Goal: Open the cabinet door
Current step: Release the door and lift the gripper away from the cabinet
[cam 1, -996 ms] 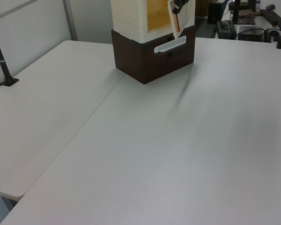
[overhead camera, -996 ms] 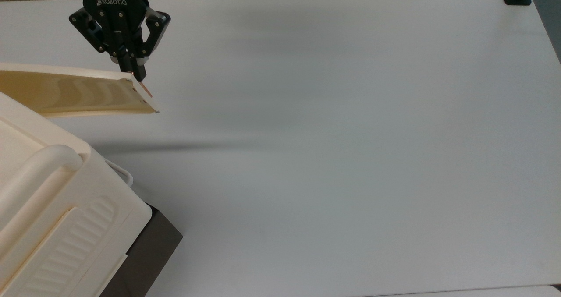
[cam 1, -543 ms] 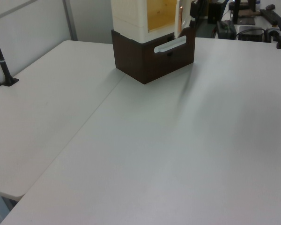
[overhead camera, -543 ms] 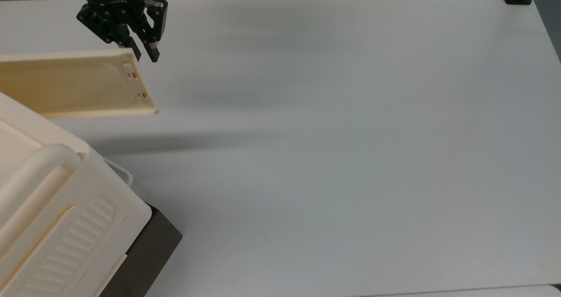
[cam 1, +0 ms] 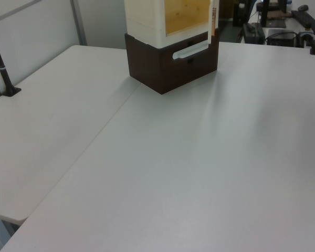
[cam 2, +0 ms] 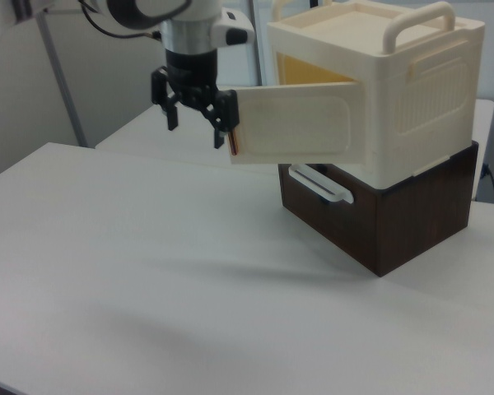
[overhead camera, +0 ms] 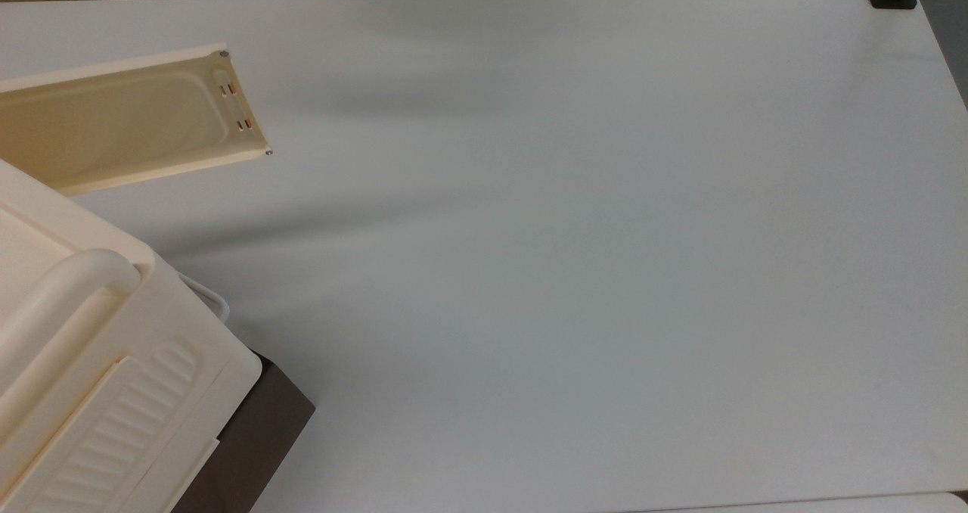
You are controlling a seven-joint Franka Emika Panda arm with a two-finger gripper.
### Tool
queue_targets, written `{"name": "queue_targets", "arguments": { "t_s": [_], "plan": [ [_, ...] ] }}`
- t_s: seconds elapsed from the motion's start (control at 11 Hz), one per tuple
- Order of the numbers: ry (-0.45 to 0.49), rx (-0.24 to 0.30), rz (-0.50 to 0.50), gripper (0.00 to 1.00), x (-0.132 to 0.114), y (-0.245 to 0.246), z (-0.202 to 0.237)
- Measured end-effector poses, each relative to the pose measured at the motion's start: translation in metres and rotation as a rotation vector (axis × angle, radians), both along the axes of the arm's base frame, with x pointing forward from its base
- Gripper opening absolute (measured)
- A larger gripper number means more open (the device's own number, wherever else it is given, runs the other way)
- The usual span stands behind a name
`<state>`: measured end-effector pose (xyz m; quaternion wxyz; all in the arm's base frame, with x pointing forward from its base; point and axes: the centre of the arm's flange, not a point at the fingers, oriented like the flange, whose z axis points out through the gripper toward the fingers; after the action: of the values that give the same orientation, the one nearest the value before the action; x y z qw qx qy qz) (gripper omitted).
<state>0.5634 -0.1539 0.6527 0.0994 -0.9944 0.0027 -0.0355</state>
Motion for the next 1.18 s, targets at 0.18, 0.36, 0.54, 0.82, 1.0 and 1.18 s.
{"name": "queue_targets", "arguments": {
  "t_s": [0.18, 0.36, 0.54, 0.82, 1.0, 1.18],
  "plan": [
    [0.036, -0.004, 0.021, 1.0, -0.025, 0.008, 0.022],
    [0.066, -0.012, 0.046, 1.0, -0.043, 0.019, 0.036],
    [0.085, -0.011, 0.09, 1.0, -0.048, 0.041, 0.041],
    [0.108, -0.042, 0.131, 1.0, -0.042, 0.07, 0.034],
    [0.1, -0.058, 0.023, 1.0, -0.033, 0.077, 0.029],
    [0.13, -0.162, -0.026, 1.0, -0.022, 0.114, 0.01]
  ]
}}
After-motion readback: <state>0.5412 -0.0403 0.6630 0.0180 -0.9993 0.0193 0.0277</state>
